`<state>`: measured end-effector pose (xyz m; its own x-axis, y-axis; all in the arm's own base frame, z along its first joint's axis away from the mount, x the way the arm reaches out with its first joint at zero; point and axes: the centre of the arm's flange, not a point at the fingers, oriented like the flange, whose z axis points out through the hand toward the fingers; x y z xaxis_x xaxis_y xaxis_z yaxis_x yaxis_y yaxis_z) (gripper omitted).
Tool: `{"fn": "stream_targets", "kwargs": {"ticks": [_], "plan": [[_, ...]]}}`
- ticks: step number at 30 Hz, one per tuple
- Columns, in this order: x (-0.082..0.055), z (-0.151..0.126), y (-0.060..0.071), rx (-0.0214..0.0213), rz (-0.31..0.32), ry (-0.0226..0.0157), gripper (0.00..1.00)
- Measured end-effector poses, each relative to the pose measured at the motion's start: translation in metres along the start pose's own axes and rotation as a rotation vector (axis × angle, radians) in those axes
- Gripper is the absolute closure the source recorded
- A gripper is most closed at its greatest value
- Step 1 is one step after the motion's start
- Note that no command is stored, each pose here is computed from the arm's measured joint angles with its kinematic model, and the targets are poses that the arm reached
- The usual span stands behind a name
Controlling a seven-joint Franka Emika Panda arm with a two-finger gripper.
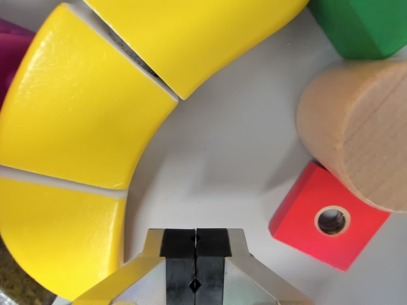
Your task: Pick an object from the bin
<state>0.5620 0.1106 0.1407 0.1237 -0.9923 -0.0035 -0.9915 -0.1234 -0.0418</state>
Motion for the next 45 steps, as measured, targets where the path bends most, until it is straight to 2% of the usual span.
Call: {"fn": "stream_targets", "kwargs": {"ticks": [5,14,20,45], "plan": [[0.000,-0.010,0.000,-0.0006,0.000,-0.0004,1.00],[0.000,-0.035,0.000,-0.0057,0.001,-0.0009,1.00],[0.000,-0.057,-0.001,-0.0072,0.001,-0.0014,1.00],[0.001,-0.160,0.000,-0.0256,0.004,-0.0022,1.00]]}}
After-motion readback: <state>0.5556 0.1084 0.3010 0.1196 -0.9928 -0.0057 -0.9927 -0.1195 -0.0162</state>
